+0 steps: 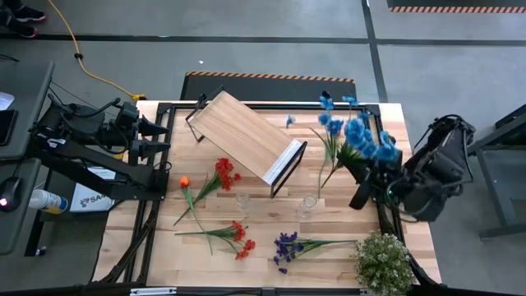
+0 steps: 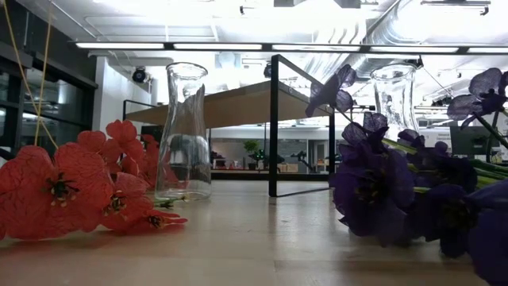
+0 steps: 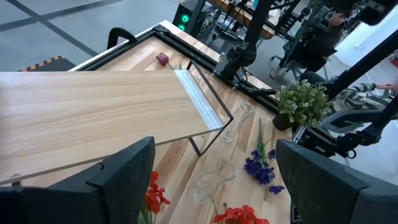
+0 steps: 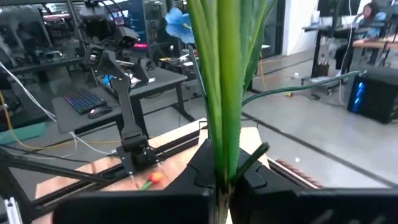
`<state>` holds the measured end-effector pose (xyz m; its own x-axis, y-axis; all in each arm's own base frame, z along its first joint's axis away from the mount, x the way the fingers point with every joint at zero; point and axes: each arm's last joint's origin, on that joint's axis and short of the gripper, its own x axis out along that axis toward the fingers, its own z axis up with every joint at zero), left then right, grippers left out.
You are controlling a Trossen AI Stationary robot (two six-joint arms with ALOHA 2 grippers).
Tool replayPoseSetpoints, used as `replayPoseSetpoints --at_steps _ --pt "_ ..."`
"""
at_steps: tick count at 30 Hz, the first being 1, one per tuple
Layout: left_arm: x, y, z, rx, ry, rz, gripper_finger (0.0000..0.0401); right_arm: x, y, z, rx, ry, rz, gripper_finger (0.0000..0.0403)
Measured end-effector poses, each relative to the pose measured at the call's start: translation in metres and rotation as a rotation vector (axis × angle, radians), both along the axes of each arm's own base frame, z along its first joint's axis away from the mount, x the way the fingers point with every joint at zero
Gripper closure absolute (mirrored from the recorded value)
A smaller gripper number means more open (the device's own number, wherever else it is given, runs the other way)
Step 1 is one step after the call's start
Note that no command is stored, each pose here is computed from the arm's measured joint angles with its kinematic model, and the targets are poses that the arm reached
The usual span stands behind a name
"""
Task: Pick and place flowers into a vace then onto a shelf
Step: Put the blue flowers into the right transparent vase
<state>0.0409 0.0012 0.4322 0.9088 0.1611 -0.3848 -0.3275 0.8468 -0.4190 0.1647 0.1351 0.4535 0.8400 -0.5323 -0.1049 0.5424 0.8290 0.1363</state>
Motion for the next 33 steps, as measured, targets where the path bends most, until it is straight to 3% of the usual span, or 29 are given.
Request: replayPoseSetpoints --at_steps 14,24,33 --pt "0.000 0.000 0.000 0.000 0.000 -0.001 0.0034 0.024 0.028 -0.042 -0.136 0.133 -0.028 0.0399" --pt "0.000 0.000 0.000 -0.004 0.001 -0.009 0.0034 0.028 0.023 -0.075 -0.114 0.116 -0.059 0.0397" --pt "0.000 0.000 0.000 -0.004 0.001 -0.010 0.0034 0.006 0.004 -0.096 -0.050 0.047 -0.054 0.0398"
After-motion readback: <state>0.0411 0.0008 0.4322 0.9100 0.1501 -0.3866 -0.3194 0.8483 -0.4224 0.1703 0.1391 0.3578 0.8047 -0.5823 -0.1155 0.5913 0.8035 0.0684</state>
